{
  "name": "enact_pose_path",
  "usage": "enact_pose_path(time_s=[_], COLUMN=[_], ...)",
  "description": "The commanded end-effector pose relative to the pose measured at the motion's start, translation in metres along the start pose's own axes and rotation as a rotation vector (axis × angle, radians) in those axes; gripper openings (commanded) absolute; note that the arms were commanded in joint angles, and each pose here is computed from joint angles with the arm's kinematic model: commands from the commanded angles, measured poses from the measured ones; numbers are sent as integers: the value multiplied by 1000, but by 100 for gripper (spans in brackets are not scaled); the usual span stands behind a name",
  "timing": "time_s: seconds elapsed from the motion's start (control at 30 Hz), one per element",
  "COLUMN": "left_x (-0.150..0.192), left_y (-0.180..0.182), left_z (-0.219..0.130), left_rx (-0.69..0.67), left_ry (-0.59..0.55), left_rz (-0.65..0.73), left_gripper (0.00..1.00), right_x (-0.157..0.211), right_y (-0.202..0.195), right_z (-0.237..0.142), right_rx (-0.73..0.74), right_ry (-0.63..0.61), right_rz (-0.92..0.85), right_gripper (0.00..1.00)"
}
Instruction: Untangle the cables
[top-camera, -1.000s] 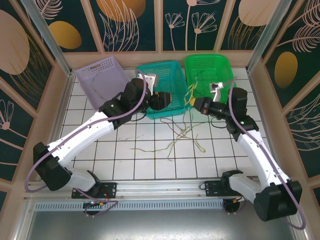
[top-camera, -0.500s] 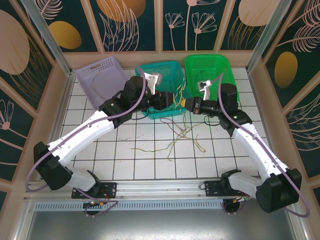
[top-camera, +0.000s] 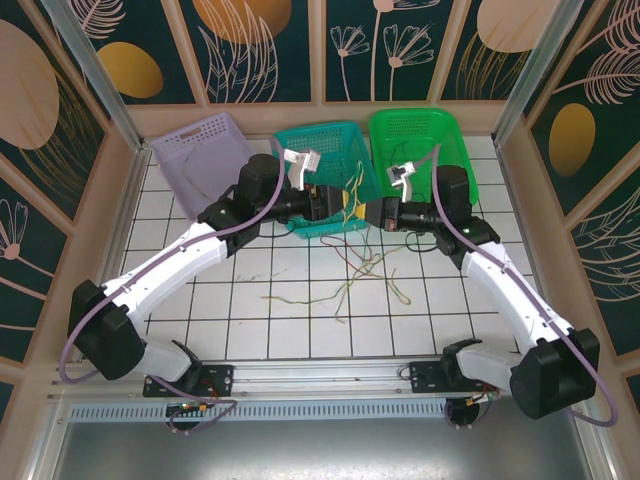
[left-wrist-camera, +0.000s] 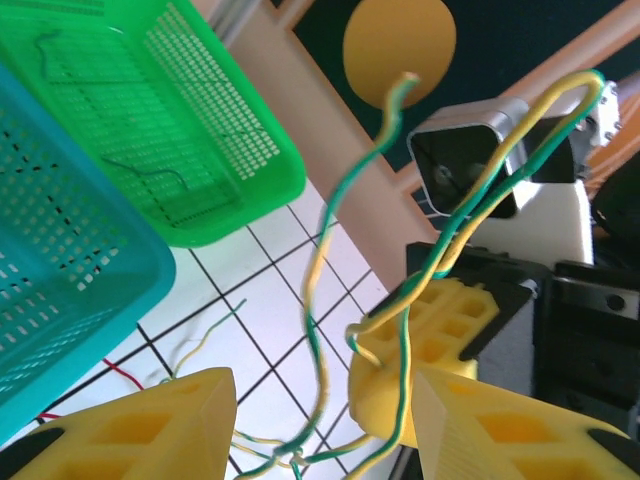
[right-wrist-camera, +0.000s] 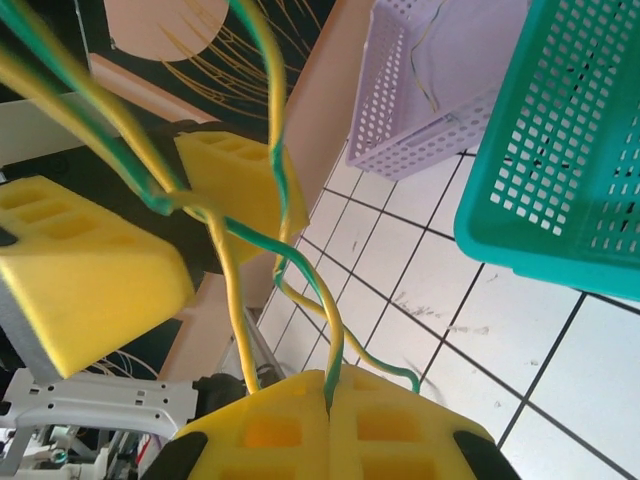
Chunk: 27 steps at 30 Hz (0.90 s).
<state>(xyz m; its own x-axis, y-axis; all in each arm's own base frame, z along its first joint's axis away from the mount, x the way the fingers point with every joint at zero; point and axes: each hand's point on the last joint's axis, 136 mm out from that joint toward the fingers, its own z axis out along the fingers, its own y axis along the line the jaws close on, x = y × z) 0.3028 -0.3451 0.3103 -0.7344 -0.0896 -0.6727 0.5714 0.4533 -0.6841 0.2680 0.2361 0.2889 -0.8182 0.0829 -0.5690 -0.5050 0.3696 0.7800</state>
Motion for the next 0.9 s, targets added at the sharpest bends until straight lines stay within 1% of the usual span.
enact_pose_path(time_s=[0.0,0.23,0.47,0.57,0.6,0.73,0.8,0.87], left_x=[-2,10,11,15,16,10,4,-2], left_y=[-1,-2,-6,-1,1,4,4,-2], left_z=[-3,6,7,11,13,14,12,8], left_rx=[81,156,193,190,192,169,152,173], left_ry=[4,58,56,68,69,37,12,-11], left_rz=[19,0,-5,-31,-45,-83,-114,-155], left_gripper=[49,46,44,34,29,0,0,0], right_x=[-5,-5,-8,-10,-12,-16,-20,-27], right_y=[24,23,19,20,21,17,8,-1], right_z=[-1,1,5,6,6,7,6,3], right_rx=[-75,-79,-66,-74,-75,-43,13,83], right_ry=[26,40,37,32,27,3,-28,-77], right_rz=[-50,-37,-33,-34,-35,-35,-34,-46], right_gripper=[0,0,0,0,0,0,0,0])
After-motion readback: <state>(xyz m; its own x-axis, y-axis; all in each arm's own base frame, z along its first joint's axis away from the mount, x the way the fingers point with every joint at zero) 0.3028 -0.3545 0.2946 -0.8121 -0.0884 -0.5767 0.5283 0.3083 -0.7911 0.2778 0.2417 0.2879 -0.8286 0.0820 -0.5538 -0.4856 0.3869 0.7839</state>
